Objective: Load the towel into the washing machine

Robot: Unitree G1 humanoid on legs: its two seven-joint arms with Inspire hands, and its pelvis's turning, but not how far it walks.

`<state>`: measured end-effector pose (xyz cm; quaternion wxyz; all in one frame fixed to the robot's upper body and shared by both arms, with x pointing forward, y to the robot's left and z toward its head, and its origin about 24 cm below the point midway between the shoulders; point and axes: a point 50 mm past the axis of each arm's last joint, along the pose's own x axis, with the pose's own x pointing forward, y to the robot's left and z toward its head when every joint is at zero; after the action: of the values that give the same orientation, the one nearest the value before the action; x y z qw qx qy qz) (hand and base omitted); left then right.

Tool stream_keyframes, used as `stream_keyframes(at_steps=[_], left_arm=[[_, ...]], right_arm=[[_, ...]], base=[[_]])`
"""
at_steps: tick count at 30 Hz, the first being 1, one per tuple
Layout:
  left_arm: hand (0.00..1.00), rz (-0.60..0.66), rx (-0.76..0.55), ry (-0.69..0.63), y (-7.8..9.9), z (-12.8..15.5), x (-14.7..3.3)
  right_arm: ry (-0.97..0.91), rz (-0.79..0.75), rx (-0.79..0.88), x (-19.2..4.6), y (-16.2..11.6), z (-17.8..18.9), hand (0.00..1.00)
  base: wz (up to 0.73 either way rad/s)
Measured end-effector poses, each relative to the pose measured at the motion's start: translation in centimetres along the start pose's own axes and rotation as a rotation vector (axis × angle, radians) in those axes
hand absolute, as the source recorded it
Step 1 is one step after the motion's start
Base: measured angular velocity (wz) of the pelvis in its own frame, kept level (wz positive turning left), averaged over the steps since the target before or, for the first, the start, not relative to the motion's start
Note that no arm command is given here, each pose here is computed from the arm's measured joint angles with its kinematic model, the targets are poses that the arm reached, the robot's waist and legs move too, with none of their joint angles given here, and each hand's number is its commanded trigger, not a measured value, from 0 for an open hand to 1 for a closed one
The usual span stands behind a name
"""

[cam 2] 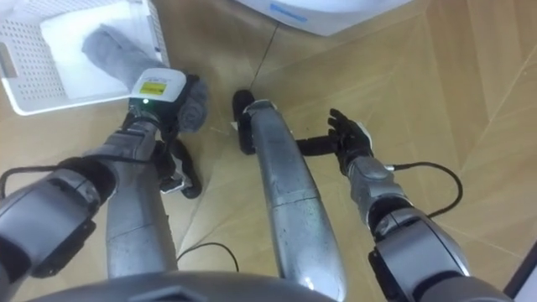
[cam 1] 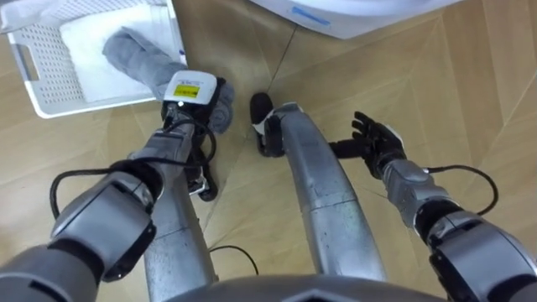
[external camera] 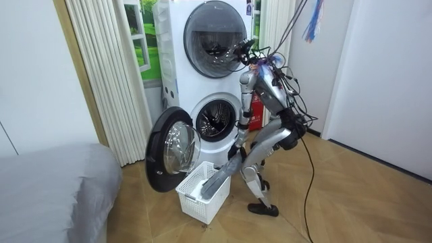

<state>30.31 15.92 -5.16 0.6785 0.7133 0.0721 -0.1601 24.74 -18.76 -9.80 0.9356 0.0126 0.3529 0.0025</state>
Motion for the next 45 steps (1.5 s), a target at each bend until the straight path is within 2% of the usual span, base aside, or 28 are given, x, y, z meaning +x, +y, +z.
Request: stream_keyframes(at_steps=[4,13,23,29,34,38,42,45], left_arm=[[1.00,0.006,0.040,-0.004,0.6,-0.3,0.3],[1.00,-0.003,0.059,-0.008,0.4,-0.4,0.2],[1.00,-0.067,-0.011,-0.038,-1.8,-0.1,-1.0],[1.00,-0.067,-0.109,-0.031,-3.2,-0.3,-2.0],[1.00,0.043,-0.171,0.006,-2.0,-1.2,-1.7],[1.00,0.173,-0.237,0.022,-0.3,-1.7,-1.3],[1.00,0.321,-0.349,0.025,2.1,-1.3,-0.7],[1.00,0.364,-0.405,0.005,2.7,-0.6,-0.6]], right_arm=[[0.000,0.002,-0.001,0.0,0.0,0.0,0.00],[0.003,0.013,-0.006,0.0,0.1,0.0,0.00],[0.070,0.016,-0.039,-0.5,0.3,-2.3,0.00],[0.097,0.003,-0.081,-0.9,-0.1,-3.3,0.00],[0.079,-0.002,-0.098,-0.7,-0.4,-2.7,0.00],[0.047,0.019,-0.136,-0.4,0.0,-1.7,0.00],[0.011,0.029,-0.187,0.0,0.1,-0.2,0.00],[-0.006,0.030,-0.181,0.2,0.1,0.5,0.00]], base=[[0.00],[-0.03],[0.02],[0.09],[0.11],[0.07],[0.16],[0.06]])
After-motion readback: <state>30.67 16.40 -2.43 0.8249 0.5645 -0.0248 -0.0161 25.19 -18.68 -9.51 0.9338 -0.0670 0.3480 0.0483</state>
